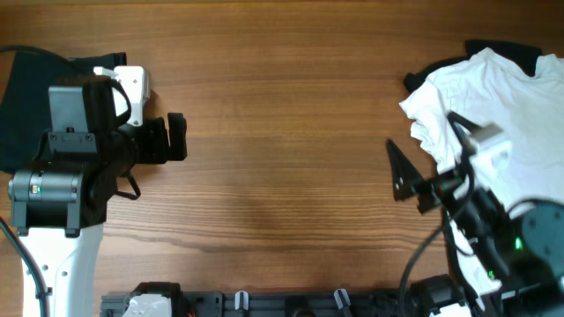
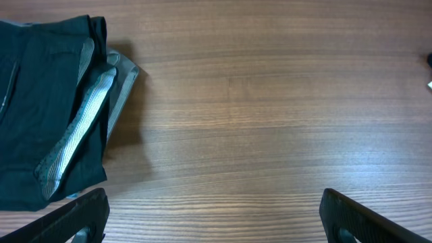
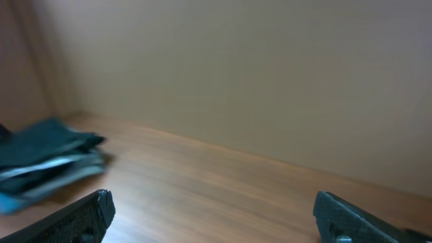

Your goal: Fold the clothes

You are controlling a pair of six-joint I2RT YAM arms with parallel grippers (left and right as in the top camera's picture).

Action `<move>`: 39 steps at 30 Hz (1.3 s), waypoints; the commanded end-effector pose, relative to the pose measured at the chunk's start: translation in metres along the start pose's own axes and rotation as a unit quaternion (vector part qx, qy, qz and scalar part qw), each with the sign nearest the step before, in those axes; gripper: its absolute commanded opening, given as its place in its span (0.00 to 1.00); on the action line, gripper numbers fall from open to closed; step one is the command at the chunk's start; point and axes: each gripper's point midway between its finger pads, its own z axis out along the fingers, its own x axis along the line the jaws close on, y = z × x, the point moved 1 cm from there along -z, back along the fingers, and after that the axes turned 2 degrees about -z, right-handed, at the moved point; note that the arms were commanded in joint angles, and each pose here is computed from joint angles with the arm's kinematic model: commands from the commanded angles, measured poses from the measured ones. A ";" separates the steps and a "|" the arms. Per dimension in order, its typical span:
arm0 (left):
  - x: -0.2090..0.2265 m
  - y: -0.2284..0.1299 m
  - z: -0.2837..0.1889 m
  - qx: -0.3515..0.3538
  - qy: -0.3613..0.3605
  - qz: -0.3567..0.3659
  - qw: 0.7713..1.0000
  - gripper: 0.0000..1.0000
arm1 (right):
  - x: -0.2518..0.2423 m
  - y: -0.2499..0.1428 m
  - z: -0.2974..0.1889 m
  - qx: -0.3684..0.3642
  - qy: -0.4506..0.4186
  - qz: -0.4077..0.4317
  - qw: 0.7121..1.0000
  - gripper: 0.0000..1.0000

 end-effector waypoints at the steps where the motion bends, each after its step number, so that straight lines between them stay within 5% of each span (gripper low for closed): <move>1: -0.001 0.002 -0.002 -0.004 0.002 0.010 1.000 1.00 | -0.020 -0.035 -0.012 0.007 -0.068 -0.045 0.997 1.00; 10: -0.001 0.002 -0.002 -0.004 0.002 0.010 1.000 1.00 | -0.028 -0.124 -0.003 -0.030 -0.095 -0.015 0.995 1.00; 23: -0.001 0.002 -0.002 -0.004 0.003 0.010 1.000 1.00 | -0.014 -0.198 0.019 -0.042 -0.054 0.005 0.998 1.00; 39: -0.001 0.002 -0.002 -0.004 0.002 0.010 1.000 1.00 | -0.014 -0.198 0.019 -0.041 -0.054 0.004 0.998 1.00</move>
